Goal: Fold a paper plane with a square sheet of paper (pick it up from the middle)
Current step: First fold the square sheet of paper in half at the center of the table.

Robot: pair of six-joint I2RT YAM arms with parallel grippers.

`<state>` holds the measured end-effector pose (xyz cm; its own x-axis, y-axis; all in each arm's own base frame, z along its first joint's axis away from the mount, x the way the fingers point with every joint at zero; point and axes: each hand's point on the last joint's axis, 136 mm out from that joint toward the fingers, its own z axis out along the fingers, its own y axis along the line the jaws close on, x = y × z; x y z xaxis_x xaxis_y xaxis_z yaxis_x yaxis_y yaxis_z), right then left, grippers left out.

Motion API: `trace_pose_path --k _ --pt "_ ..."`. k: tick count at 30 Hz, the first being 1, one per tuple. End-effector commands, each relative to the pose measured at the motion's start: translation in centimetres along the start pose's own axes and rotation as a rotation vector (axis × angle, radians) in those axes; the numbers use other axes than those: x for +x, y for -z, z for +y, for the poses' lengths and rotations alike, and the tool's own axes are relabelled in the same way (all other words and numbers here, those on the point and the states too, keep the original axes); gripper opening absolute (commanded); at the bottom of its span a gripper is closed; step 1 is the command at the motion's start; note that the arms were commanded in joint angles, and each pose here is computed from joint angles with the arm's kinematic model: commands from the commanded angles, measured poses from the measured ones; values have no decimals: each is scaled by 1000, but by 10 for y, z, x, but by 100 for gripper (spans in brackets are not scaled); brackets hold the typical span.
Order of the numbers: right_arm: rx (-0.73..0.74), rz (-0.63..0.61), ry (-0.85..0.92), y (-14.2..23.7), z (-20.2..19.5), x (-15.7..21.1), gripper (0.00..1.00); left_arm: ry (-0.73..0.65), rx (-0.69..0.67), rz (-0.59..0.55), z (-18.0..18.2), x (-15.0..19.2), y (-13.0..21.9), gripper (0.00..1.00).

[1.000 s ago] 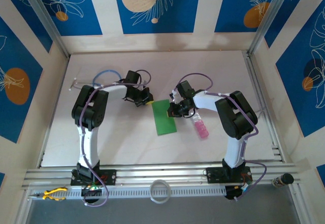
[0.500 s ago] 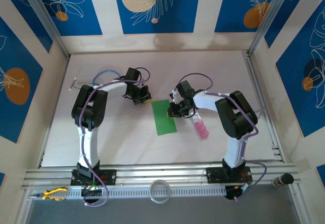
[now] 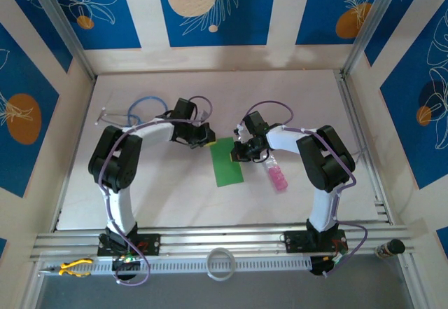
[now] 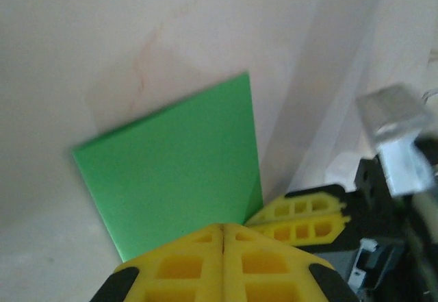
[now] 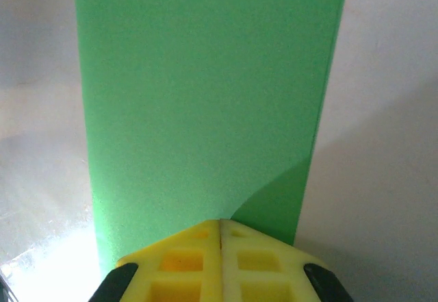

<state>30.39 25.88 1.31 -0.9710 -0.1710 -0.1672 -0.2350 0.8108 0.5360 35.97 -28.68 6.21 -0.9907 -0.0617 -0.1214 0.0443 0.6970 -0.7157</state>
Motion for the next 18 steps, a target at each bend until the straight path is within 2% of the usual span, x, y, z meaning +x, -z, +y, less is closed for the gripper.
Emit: trace_pose_path --k 1,8,18 --pt "175 177 -97 -17 -49 54 0 -11 38 69 5 15 -18 8" --pt "175 178 -99 -17 -49 54 0 45 -100 58 45 14 -29 6" --pt "174 177 -99 -17 -49 55 0 117 -115 -16 66 -10 -24 6"
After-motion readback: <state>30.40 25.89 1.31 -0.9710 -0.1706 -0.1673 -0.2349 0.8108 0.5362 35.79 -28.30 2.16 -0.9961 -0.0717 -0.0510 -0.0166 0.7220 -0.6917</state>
